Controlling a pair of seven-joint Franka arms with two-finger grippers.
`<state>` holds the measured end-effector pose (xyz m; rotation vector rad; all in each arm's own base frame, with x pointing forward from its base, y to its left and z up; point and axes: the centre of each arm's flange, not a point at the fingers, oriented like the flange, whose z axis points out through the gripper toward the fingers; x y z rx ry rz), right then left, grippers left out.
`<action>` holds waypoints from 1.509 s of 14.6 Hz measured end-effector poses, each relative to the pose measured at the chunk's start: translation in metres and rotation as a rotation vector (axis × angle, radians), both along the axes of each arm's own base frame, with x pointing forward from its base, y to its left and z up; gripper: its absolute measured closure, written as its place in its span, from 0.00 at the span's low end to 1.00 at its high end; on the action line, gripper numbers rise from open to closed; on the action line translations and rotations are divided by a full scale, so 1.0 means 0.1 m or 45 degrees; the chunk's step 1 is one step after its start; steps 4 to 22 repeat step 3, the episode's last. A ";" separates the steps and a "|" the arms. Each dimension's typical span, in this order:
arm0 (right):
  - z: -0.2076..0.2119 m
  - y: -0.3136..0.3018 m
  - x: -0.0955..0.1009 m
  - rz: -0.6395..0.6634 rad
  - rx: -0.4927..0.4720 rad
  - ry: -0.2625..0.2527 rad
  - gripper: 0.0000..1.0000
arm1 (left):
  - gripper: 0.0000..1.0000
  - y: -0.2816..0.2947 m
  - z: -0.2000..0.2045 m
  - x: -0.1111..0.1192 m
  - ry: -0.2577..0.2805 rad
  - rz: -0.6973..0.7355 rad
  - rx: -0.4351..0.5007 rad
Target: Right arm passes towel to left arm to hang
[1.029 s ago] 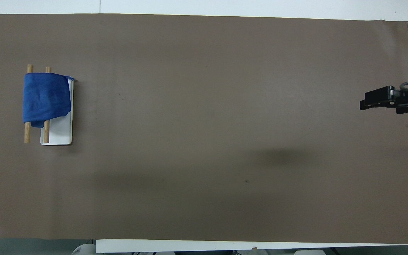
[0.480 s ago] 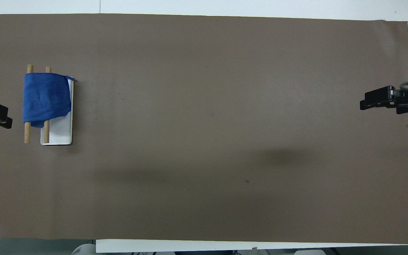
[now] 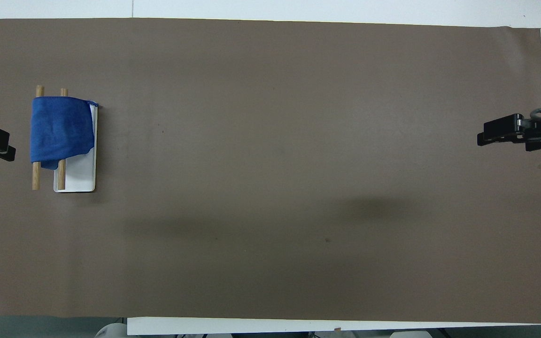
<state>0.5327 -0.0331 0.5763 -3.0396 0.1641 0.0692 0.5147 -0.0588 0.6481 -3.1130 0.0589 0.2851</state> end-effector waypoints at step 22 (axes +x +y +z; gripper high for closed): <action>0.00 0.00 0.00 0.000 0.000 0.000 0.00 | 0.00 -0.02 0.03 0.02 -0.025 -0.001 -0.006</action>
